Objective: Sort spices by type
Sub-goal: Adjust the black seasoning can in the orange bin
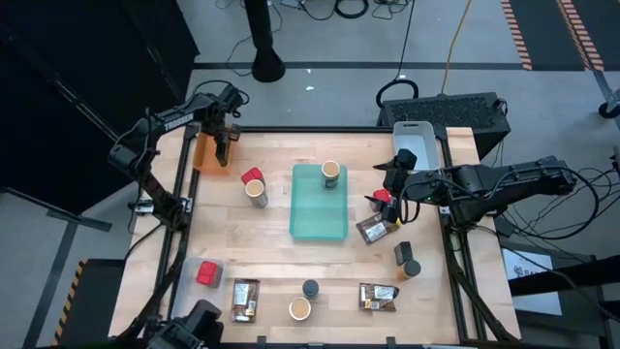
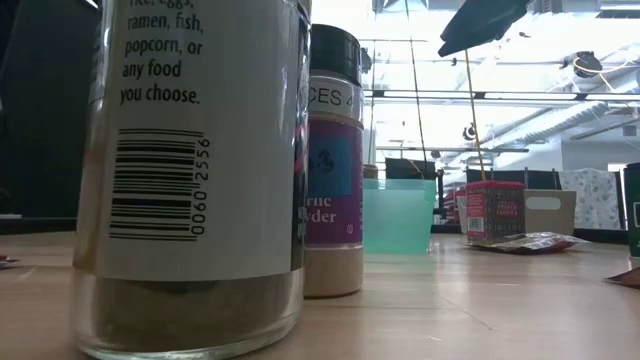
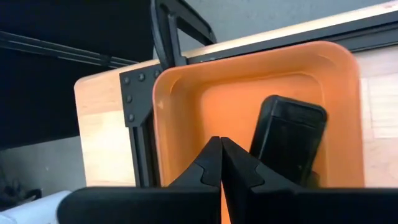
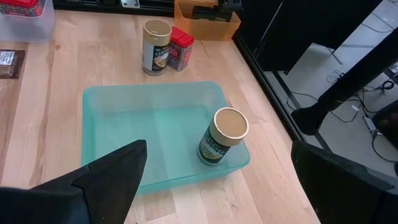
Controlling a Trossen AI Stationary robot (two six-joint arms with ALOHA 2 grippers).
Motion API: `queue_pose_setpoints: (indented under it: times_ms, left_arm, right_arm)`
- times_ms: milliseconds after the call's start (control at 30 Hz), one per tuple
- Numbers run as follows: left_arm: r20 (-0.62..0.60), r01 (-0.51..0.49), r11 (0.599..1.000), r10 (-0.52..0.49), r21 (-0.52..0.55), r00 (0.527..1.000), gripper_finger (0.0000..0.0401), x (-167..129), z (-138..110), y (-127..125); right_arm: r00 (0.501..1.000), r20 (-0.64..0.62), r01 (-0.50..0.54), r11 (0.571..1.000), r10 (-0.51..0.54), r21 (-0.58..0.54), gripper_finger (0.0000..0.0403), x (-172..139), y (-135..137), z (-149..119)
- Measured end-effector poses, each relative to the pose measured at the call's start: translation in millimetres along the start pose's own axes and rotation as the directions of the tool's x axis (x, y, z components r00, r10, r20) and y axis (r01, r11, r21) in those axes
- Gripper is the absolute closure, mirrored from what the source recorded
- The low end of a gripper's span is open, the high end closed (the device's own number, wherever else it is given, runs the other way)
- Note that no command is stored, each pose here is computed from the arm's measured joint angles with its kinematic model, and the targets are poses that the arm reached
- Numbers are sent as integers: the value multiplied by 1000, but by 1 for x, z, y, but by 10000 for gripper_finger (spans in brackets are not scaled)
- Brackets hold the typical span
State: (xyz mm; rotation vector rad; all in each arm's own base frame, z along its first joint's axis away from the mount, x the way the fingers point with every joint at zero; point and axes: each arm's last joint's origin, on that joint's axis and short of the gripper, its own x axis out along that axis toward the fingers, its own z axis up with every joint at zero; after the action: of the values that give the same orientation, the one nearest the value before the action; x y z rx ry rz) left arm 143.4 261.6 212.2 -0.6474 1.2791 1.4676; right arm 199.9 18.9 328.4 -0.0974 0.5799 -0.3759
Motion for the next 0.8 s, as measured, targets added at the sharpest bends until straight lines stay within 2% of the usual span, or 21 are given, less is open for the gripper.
queue_pose_setpoints:
  times_ms: [233,467,800]
  left_arm:
    - [-38,11,1000,-10,26,999,397,10,0,-9]
    - [-34,19,999,-18,45,999,397,7,-2,-15]
    - [-96,82,996,-78,43,992,397,6,-7,-18]
  right_arm:
    - [1000,-11,2,1000,-2,7,18,0,0,-1]
    - [1000,-15,2,1000,-2,6,18,0,0,-2]
    - [1000,-15,2,1000,-2,7,18,0,0,-2]
